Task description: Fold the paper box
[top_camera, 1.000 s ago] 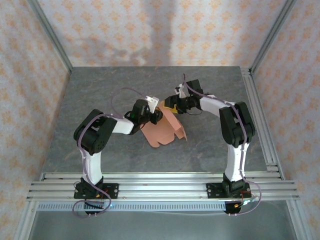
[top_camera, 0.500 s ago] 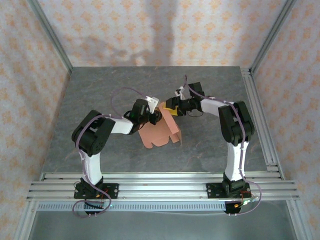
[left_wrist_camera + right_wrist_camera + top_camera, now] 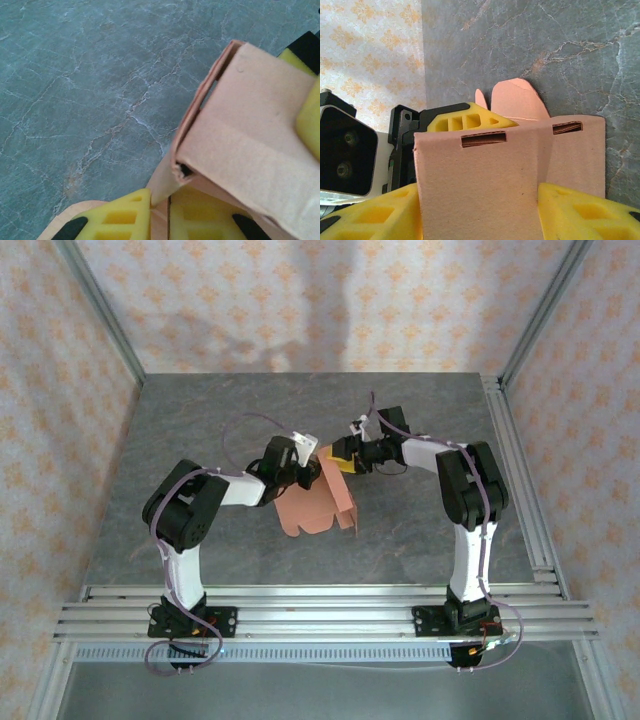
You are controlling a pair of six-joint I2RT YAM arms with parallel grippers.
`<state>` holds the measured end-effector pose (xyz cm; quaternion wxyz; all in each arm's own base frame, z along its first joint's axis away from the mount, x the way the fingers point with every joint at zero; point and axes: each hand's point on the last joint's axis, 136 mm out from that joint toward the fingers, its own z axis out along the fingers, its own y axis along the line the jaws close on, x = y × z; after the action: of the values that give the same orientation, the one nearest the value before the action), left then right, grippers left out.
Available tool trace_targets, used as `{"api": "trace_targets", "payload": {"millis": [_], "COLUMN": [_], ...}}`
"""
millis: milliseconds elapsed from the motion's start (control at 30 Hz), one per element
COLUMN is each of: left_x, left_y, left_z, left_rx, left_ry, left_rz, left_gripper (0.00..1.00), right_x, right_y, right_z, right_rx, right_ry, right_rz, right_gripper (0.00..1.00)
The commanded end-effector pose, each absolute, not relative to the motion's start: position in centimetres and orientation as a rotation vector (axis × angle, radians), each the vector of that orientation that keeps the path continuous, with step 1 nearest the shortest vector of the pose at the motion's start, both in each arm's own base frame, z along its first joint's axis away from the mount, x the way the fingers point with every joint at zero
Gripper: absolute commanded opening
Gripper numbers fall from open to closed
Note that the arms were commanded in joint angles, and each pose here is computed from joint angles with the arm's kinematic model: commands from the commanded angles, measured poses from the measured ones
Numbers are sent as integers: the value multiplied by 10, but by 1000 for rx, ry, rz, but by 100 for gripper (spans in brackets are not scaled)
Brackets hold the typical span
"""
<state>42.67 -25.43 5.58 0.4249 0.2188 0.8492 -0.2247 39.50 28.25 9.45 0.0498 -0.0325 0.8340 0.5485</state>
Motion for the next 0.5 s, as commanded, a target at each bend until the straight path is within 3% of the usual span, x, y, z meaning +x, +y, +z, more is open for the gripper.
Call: {"api": "trace_targets", "payload": {"millis": [0,233,467], "left_x": [413,410,406], "left_y": [-285,-284,-290], "left_z": [77,76,73], "left_rx": [655,671,704], "left_ry": [2065,2070,2077], "left_rz": [-705,-705,-691], "left_gripper": [12,4,0], "right_x": [389,392,399], "right_y": [284,280,274], "right_z": [74,75,74], "right_rx": [-66,-47,-32], "right_ry": [2596,2597,2630], "right_rz": [1659,1632,1519], "right_gripper": [57,59,70]}}
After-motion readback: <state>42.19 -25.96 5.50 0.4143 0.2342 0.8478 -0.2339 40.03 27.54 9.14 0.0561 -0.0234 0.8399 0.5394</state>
